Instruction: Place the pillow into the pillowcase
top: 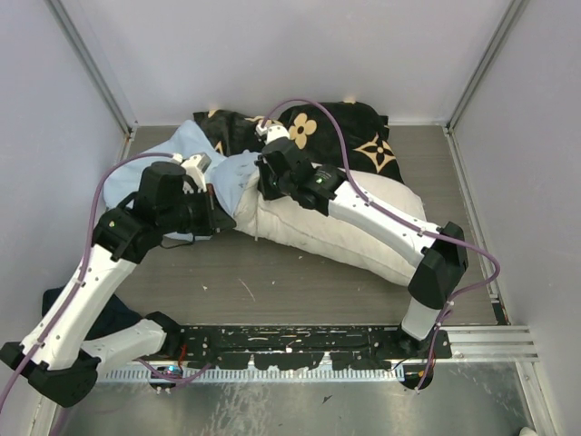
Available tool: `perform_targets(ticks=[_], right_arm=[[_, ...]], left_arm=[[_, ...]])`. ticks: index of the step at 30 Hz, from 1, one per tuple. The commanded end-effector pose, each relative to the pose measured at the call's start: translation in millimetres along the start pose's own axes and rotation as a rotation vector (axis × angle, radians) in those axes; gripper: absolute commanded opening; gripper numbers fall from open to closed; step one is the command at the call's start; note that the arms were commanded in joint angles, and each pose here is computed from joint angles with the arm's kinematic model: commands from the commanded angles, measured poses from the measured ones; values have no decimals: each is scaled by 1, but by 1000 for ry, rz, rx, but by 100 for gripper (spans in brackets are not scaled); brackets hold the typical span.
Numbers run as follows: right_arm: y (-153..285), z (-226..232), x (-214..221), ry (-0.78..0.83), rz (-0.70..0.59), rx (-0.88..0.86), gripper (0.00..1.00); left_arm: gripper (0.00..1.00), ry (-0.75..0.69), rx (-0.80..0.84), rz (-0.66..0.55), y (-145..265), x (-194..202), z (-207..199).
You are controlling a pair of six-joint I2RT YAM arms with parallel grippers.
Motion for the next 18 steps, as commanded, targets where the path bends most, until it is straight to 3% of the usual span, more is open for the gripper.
perform_targets(ticks=[1, 8, 18], right_arm=[[33, 11, -104, -121, -458, -66, 1], [15, 16, -85, -159, -406, -103, 1], [0, 29, -83, -174, -377, -134, 1]], left_arm=[[0, 13, 201, 129, 28, -1, -32], [0, 114, 460, 2, 33, -53, -73], [0, 136, 641, -69, 36, -98, -101]])
Point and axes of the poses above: each gripper's point midway between its finger pads, its own y axis back along the fingers, its own z axis along the line the jaws close on, x = y × z, the point moved 7 cm from there along y, back along the fingers, and after that the axes turned 12 degrees about -y, right-handed, at the moved point
